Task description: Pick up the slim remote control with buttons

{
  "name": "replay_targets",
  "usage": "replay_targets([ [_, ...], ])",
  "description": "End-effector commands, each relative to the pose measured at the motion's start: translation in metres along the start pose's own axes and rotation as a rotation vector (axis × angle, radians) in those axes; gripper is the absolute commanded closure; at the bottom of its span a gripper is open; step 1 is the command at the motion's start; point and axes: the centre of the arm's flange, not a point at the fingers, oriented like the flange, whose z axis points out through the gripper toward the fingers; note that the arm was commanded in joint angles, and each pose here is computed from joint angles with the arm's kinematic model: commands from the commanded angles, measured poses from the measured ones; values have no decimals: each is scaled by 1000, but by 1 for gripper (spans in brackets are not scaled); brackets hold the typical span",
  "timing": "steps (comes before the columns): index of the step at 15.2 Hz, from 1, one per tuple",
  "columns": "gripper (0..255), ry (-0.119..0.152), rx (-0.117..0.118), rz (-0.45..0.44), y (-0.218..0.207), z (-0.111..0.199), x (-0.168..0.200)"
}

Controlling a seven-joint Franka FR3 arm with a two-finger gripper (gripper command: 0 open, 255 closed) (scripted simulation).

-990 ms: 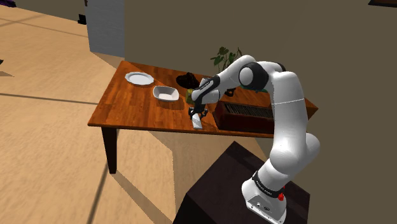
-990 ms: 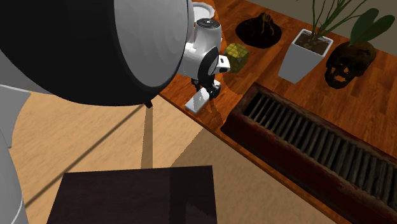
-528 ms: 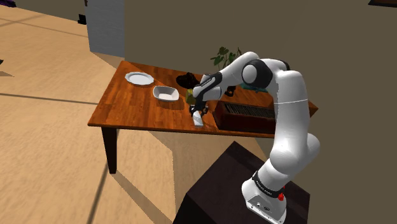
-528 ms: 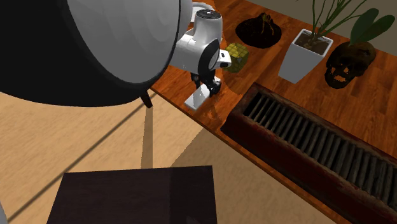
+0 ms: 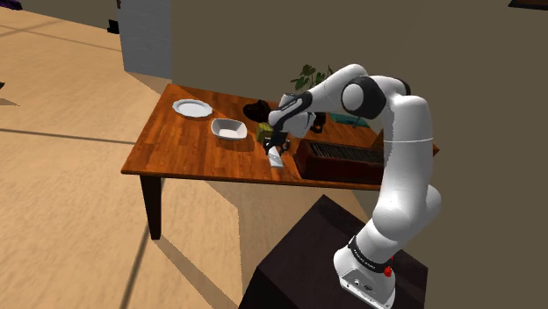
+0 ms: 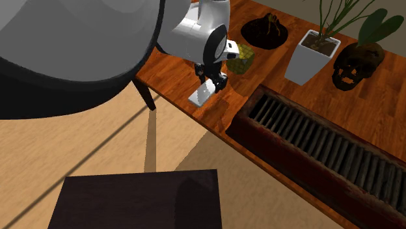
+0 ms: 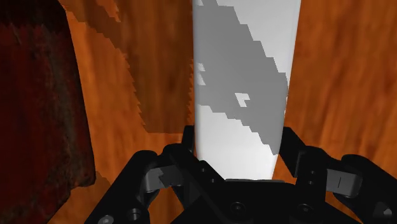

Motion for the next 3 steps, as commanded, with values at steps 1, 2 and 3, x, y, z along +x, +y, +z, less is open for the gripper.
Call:
replay_targets([
  [1, 255, 0, 0, 0, 0, -11, -1],
  [2, 255, 0, 0, 0, 0, -11, -1],
  [3, 255, 0, 0, 0, 0, -11, -1],
])
